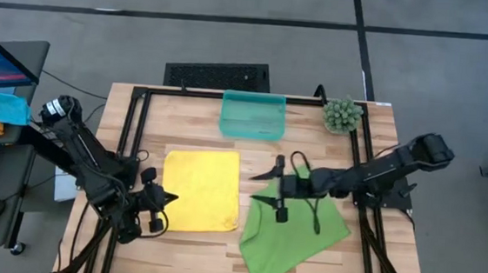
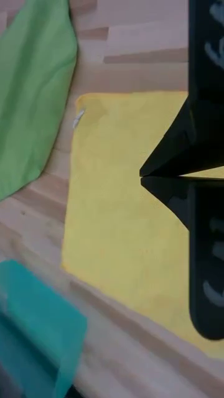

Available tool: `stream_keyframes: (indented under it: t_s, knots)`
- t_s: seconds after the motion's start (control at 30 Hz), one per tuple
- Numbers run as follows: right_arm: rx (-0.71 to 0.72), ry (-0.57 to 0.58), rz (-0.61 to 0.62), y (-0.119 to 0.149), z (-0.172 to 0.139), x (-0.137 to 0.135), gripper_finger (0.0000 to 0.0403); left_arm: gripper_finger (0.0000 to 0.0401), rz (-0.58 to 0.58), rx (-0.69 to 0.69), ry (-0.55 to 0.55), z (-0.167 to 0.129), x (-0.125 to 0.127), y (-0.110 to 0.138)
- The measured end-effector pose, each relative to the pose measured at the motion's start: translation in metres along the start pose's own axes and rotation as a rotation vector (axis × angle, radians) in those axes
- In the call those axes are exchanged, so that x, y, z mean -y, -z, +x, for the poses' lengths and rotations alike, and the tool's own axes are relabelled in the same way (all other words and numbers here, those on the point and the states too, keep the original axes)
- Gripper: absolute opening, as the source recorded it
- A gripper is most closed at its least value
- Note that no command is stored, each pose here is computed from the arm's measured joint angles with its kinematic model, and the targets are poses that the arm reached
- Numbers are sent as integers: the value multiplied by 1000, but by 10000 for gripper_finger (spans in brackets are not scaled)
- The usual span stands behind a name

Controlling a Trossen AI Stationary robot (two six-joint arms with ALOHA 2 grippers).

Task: Roll microfiber towels into tight, uniform cylinder then place into a basket
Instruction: Fold the yellow microfiber towel

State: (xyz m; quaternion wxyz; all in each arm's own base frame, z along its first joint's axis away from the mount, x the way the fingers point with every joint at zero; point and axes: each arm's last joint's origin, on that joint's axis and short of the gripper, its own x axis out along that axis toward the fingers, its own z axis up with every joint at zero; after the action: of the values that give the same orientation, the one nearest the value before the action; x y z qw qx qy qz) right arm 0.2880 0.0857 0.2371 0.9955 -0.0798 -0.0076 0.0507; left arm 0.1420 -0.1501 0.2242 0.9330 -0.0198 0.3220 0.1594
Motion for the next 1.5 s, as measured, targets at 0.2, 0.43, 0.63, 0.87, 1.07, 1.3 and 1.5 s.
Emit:
stream_keyframes:
  t_s: [0.2, 0.43, 0.63, 0.87, 1.07, 1.3, 1.5]
  knots:
    - [-187, -63, -46, -2, 22, -15, 254, 3, 5, -25, 56, 9, 2, 13]
    - [-336, -115, -11, 10, 46, -40, 254, 70, -15, -77, 52, 21, -5, 35]
    - [-386, -150, -83, 20, 69, -55, 254, 152, -37, -190, 93, 24, -7, 43]
    - [-510, -152, -111, 31, 94, -58, 254, 190, 21, -256, 180, 20, -2, 46]
    - [-621, -168, -149, 46, 105, -62, 254, 190, 80, -310, 256, 18, 11, 56]
    - [-640, -174, -173, 38, 115, -64, 254, 189, 151, -376, 275, 27, 30, 64]
    - [-645, -164, -200, 17, 116, -74, 254, 189, 228, -430, 263, 18, 45, 48]
